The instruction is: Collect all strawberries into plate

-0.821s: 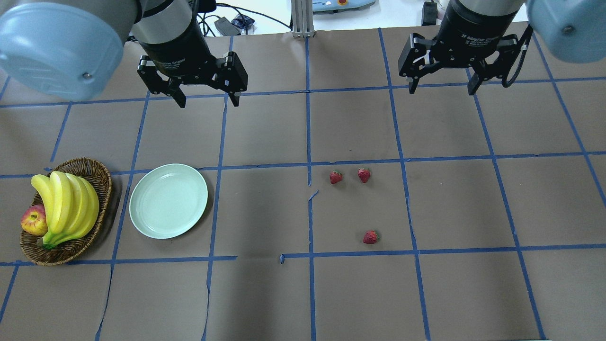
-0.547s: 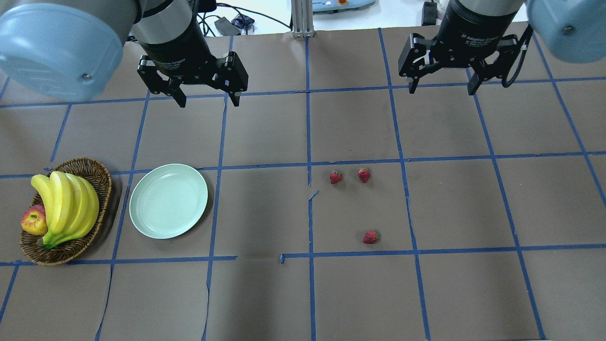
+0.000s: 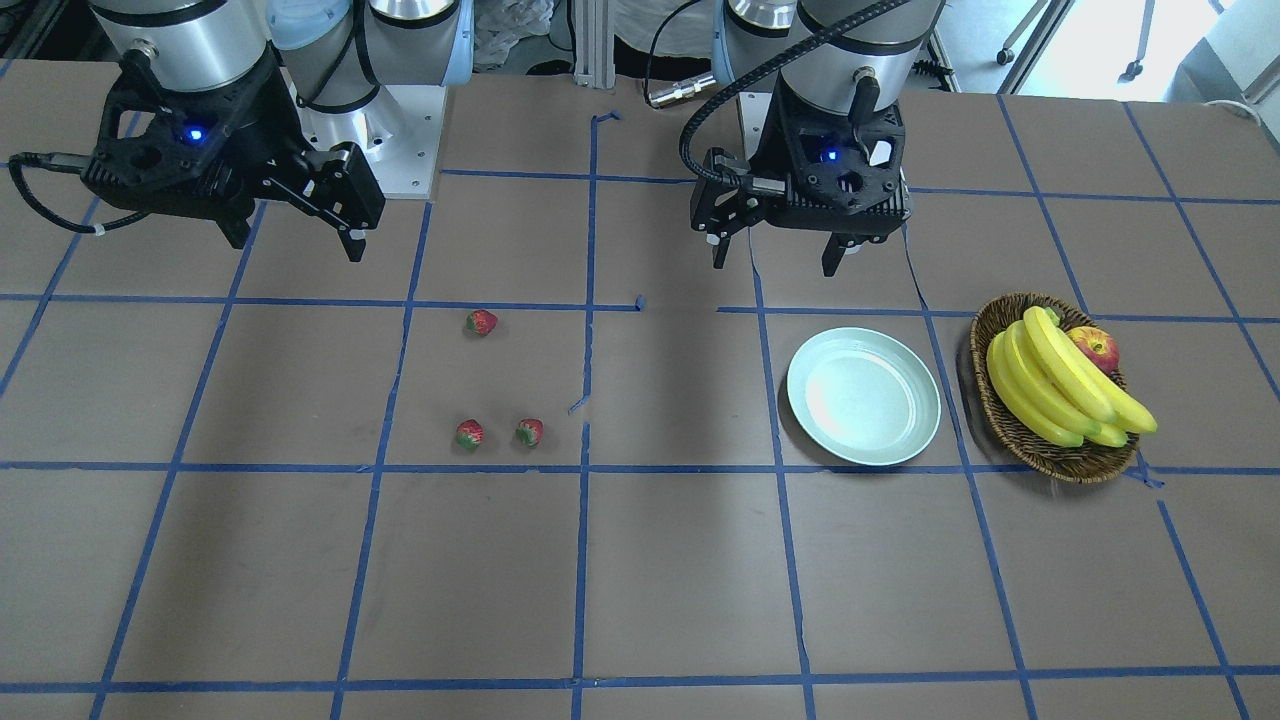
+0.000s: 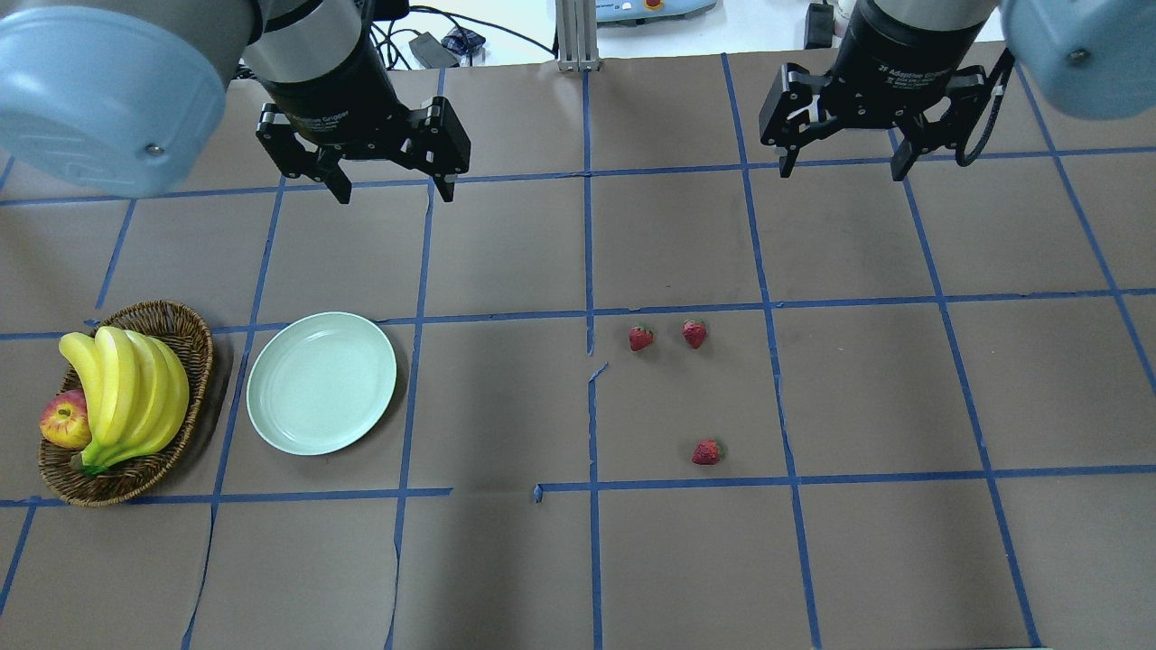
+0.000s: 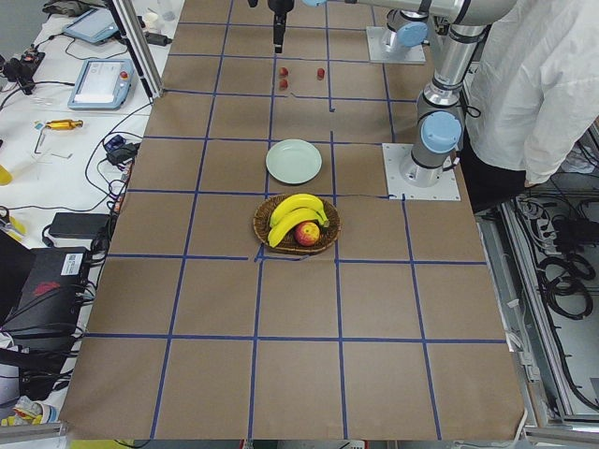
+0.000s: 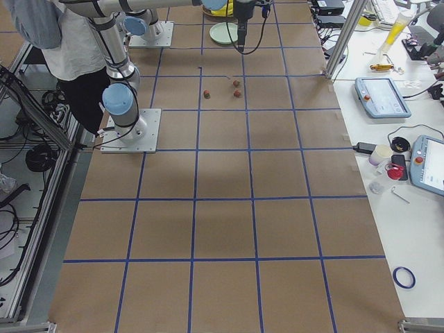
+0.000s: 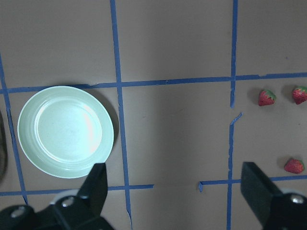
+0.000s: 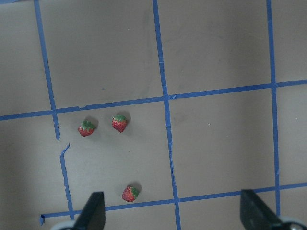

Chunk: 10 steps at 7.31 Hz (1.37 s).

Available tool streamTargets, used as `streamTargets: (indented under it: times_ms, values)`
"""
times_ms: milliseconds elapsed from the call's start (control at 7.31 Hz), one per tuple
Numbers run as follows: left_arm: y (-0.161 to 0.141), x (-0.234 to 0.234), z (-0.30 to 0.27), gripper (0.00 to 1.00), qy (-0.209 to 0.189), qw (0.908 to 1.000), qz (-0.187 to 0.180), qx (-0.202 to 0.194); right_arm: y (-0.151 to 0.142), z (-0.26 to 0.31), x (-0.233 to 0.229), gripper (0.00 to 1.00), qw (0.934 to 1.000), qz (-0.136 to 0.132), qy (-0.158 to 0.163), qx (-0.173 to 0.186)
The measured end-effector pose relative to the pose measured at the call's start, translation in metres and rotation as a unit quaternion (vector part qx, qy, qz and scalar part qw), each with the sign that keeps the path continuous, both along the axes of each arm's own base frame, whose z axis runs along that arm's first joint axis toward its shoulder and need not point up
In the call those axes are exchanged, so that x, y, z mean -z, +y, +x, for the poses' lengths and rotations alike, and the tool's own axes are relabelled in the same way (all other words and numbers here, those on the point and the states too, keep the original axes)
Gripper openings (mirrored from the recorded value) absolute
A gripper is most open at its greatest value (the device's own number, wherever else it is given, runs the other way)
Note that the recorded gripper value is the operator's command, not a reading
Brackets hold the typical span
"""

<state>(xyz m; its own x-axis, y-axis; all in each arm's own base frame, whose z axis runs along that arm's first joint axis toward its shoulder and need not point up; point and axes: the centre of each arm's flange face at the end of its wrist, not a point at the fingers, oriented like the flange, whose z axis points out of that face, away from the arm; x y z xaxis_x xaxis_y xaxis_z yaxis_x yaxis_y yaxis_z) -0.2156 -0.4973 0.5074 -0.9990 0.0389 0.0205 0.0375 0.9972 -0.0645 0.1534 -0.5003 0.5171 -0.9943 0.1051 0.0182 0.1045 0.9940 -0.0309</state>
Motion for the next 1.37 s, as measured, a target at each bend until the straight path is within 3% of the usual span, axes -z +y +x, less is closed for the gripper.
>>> streamTargets:
  times_ms: [684,958,1368]
  values:
    - [0.002,-0.001,0.001,1.00,-0.002,1.0000,0.000,0.002,-0.001,0.000,0.018,1.00,0.9998,0.019,0.001,-0.001]
    - [0.002,0.003,0.001,1.00,-0.003,1.0000,0.004,0.001,-0.011,0.002,0.074,1.00,0.9990,0.045,0.002,-0.003]
    - [0.005,0.010,0.002,1.00,-0.005,0.9999,0.010,-0.002,-0.019,0.016,0.199,1.00,0.9999,0.004,0.000,-0.016]
